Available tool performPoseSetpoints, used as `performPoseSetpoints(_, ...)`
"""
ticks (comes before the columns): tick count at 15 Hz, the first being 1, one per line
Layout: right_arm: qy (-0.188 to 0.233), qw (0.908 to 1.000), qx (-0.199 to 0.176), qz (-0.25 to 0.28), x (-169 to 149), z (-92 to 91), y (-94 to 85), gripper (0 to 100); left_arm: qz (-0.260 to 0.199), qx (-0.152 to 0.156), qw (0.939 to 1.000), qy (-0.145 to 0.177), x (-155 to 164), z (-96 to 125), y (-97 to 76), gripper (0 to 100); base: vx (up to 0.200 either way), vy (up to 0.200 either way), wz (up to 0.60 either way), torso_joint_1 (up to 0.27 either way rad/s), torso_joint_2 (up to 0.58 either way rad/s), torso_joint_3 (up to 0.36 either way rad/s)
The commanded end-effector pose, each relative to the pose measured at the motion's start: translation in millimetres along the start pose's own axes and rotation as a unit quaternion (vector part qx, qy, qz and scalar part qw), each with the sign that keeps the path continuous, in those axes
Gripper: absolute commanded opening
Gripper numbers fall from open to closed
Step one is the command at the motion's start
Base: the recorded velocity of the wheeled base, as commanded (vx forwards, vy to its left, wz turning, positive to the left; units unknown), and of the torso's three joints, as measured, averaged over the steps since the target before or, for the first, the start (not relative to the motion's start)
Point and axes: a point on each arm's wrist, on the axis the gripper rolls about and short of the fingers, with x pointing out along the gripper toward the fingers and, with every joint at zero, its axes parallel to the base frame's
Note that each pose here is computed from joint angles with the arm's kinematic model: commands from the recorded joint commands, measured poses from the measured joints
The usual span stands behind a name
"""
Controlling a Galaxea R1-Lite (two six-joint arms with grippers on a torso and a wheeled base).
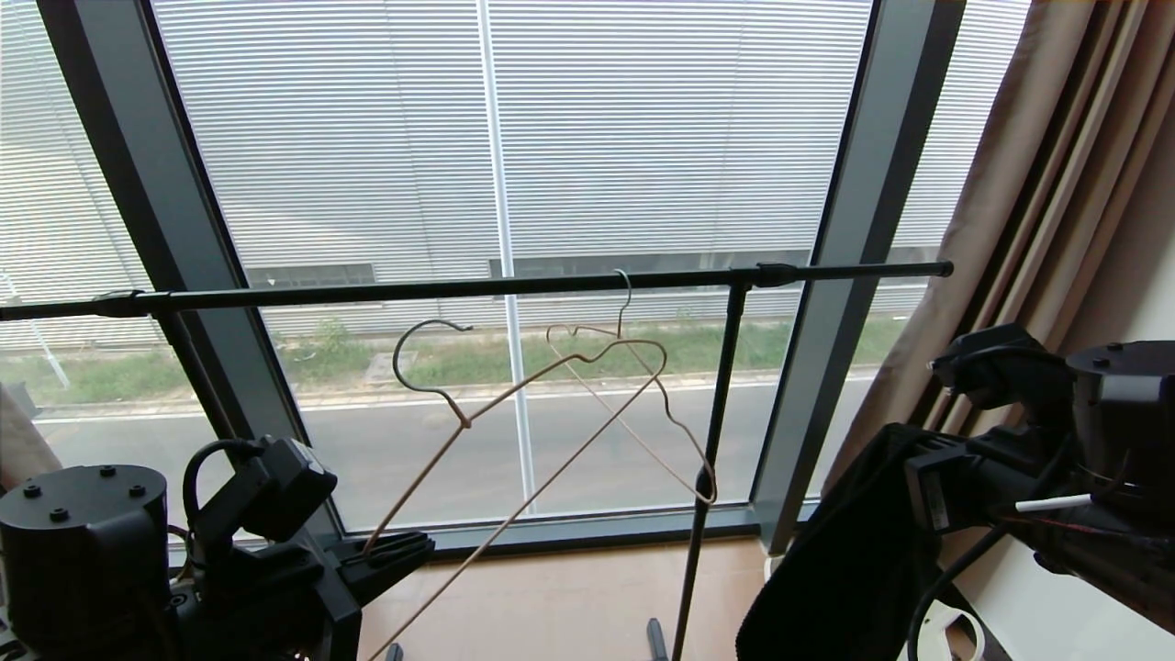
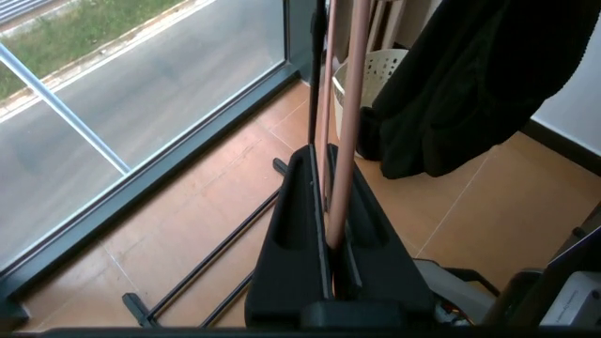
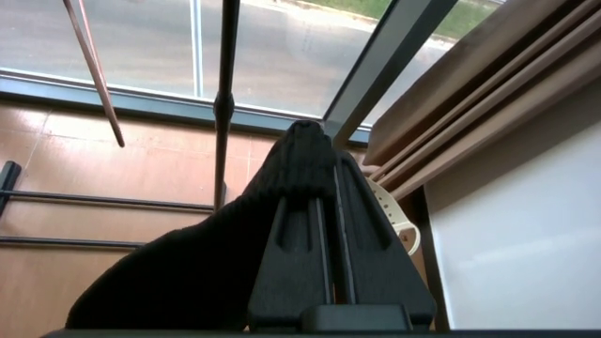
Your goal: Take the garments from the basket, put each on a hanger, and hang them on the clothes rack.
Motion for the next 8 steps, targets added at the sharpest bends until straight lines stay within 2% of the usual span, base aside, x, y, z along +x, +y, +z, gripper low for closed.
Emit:
performPoseSetpoints(1,0.002,1.0000,-0.002,0.000,1.3,-0.6,0.8,0,-0.001,0.000,1.0000,0.003,1.0,-0.7,-0.1,0,-0.200,0.000,0.00,0.002,0.00,0.002)
performPoseSetpoints(5,0.002,1.0000,-0.001,0.000,0.9,-0.4,0.6,0,-0.006,0.002,1.0000,0.003,1.7,-0.7,-1.9,0,-0.200,0.000,0.00,0.000,0.00,-0.002)
performPoseSetpoints(8,0.001,1.0000,-0.001,0.000,1.5,0.3,1.0,0,-0.013,0.006,0.9999,0.004,1.1,-1.6,-4.9,0,0.000,0.000,0.00,0.000,0.00,0.000)
